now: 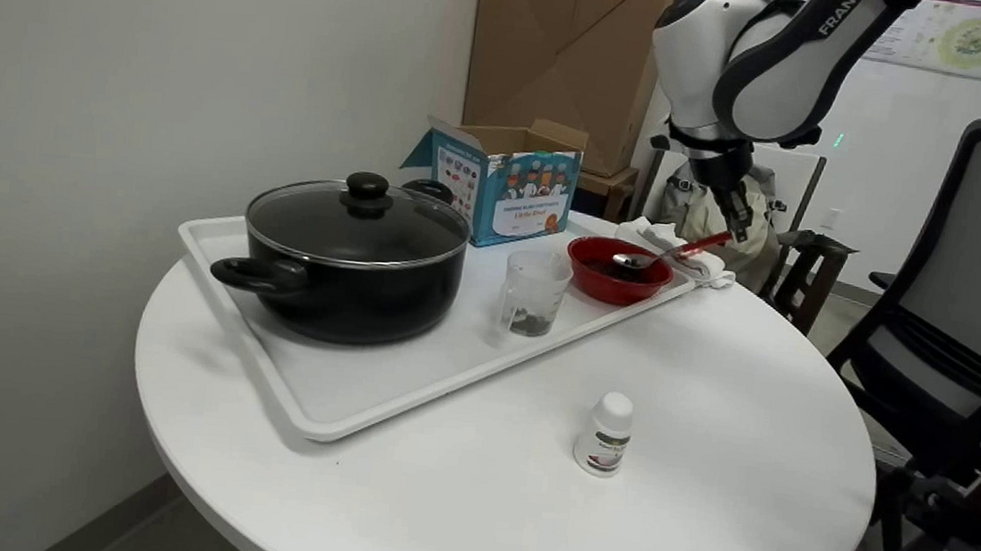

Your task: Scoop some things from the red bowl and put them into the jug

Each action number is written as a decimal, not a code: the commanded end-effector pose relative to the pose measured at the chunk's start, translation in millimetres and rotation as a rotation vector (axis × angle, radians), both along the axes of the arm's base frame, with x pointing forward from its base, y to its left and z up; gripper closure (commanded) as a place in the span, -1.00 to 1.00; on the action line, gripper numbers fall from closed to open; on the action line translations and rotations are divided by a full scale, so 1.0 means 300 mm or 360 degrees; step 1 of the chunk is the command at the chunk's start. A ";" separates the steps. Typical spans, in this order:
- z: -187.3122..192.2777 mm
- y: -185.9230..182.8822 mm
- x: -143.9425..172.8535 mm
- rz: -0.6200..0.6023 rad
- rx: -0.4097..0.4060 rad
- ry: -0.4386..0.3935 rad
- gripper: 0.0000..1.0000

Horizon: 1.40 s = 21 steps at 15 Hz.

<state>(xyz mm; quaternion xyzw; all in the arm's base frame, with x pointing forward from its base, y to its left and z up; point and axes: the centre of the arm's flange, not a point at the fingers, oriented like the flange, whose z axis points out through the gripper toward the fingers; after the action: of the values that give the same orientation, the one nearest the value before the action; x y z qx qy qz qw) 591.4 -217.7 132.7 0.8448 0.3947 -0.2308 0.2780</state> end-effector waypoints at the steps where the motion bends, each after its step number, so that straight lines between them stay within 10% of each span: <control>1: 0.042 0.028 -0.023 0.0102 -0.0104 -0.0043 0.80; 21: -0.046 0.235 -0.109 0.0468 -0.0744 0.0019 0.80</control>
<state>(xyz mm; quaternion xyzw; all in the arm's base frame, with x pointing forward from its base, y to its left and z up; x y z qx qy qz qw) 577.6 -158.2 124.0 0.7069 0.4463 -0.2744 0.4751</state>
